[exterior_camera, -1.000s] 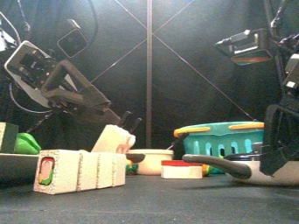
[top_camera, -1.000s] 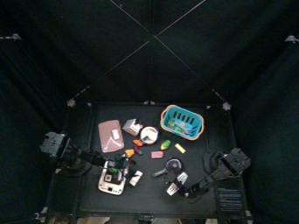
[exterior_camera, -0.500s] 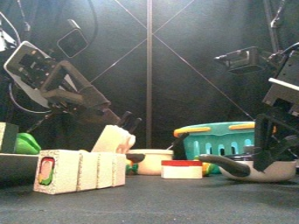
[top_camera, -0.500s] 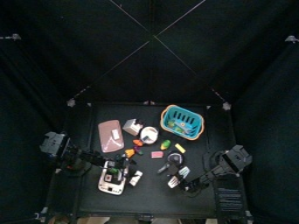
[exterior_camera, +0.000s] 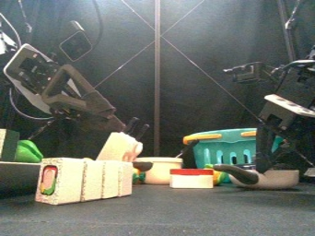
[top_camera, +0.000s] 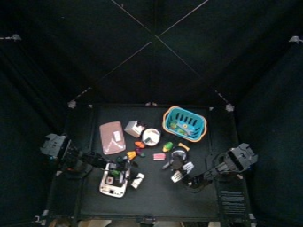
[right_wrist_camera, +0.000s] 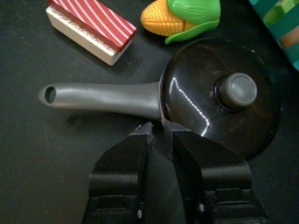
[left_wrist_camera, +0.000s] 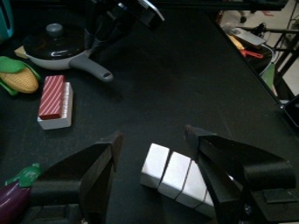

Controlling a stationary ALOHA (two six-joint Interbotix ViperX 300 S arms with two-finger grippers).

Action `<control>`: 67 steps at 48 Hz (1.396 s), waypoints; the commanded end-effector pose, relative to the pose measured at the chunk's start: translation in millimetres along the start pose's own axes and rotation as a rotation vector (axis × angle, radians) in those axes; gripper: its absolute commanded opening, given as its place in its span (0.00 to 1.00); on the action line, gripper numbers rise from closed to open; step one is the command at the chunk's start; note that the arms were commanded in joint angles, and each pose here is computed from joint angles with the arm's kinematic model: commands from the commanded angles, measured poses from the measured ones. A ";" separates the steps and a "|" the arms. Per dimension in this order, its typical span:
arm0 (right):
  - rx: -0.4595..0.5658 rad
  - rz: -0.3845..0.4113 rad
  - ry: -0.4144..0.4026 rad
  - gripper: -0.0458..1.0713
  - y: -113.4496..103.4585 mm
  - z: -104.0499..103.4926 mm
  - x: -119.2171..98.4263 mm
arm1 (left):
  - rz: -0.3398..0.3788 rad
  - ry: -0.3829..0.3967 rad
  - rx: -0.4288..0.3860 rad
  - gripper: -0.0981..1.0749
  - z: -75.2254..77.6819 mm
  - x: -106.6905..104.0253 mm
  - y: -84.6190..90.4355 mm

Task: Move pan downwards

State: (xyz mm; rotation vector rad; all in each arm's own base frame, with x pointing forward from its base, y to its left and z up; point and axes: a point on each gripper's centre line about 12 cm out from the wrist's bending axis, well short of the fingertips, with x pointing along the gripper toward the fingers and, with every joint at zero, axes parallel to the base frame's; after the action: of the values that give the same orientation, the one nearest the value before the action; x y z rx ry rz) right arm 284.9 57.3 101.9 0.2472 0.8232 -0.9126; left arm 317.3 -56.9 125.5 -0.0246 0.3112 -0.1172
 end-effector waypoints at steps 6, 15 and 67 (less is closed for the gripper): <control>0.035 0.041 -0.029 0.59 -1.0 15.7 -6.7 | 0.000 -0.018 -0.002 0.88 5.3 0.4 0.1; 0.045 0.038 -0.036 0.59 -3.5 21.1 -4.0 | 0.000 -0.018 -0.003 0.88 5.2 -0.1 0.2; 0.157 0.157 -0.233 0.60 -37.1 79.4 -50.5 | 0.082 -0.110 -0.063 0.88 31.3 -10.3 21.2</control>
State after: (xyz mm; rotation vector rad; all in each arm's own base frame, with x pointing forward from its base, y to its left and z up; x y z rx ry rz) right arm 281.7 27.8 189.4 0.3095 0.5374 -0.8388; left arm 317.7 -41.1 146.5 -0.0609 0.2465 -0.0564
